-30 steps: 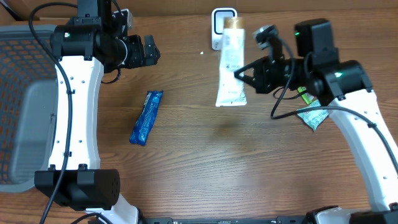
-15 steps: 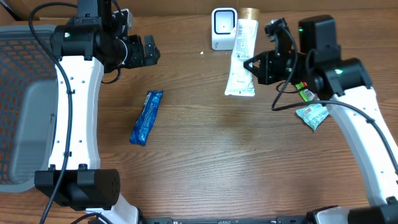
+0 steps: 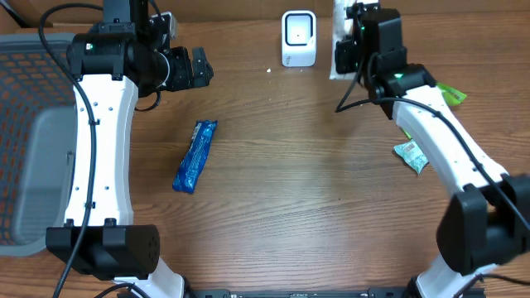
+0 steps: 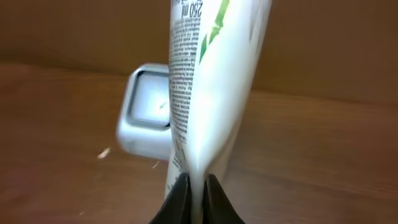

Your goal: Scan the item barcode

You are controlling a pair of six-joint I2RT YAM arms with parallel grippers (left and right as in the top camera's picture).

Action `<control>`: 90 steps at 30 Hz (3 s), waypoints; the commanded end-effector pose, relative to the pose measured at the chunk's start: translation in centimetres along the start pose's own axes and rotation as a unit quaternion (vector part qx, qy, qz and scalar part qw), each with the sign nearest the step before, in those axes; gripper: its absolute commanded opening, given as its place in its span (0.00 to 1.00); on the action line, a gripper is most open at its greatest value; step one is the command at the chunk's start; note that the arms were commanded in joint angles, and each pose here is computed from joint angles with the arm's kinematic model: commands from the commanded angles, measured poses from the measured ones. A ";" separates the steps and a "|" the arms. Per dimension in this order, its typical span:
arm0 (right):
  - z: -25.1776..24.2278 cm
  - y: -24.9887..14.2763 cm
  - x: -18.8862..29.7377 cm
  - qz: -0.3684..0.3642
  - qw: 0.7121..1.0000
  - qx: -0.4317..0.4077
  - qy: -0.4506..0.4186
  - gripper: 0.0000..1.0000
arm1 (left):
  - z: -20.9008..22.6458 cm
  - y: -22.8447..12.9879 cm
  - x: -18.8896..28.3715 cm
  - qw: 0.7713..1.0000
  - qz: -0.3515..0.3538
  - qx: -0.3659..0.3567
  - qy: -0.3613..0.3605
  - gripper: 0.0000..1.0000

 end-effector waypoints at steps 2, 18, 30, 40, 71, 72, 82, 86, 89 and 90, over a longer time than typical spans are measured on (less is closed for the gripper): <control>-0.1 3.1 -0.4 -0.046 0.975 0.167 -0.136 0.04 | -0.3 -0.1 -0.3 1.000 0.005 0.005 -0.003 1.00; 5.1 1.0 -7.3 -0.072 0.929 0.309 -0.192 0.04 | -0.3 -0.1 -0.3 1.000 0.005 0.005 -0.004 1.00; 3.5 -7.2 -6.4 0.119 0.982 -0.144 0.025 1.00 | -0.3 -0.1 -0.3 1.000 0.005 0.005 -0.004 1.00; -0.7 -9.9 -3.2 0.215 0.901 -0.358 0.117 1.00 | -0.3 -0.1 -0.3 1.000 0.005 0.005 -0.004 1.00; 4.2 -20.6 -10.0 0.268 0.849 -0.454 0.031 0.15 | -0.3 -0.1 -0.3 1.000 0.005 0.005 -0.004 1.00; 4.5 -20.4 -10.0 0.269 0.853 -0.444 0.048 0.12 | -0.3 -0.1 -0.3 1.000 0.006 0.005 -0.003 1.00; 4.3 -15.4 -6.8 0.244 0.929 -0.226 0.163 0.04 | -0.3 -0.1 -0.3 1.000 0.005 0.005 -0.004 1.00; 4.8 -12.5 -5.2 0.220 0.937 -0.118 0.243 0.04 | -0.3 -0.1 -0.3 1.000 0.005 0.005 -0.004 1.00; 5.6 -8.8 -3.5 0.178 0.924 -0.104 0.321 0.04 | -0.3 -0.1 -0.3 1.000 0.005 0.005 -0.004 1.00; 5.6 -8.0 -3.2 0.170 0.923 -0.105 0.330 0.04 | -0.3 -0.1 -0.3 1.000 0.006 0.005 -0.003 1.00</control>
Point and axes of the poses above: each gripper's point midway between its finger pads, its own x axis back along the fingers, its own z axis along the line the jaws close on, y = z × x, the point moved 5 cm from there along x, back along the fingers, and after that the axes turned 15 degrees about x, right-handed, at the moved point
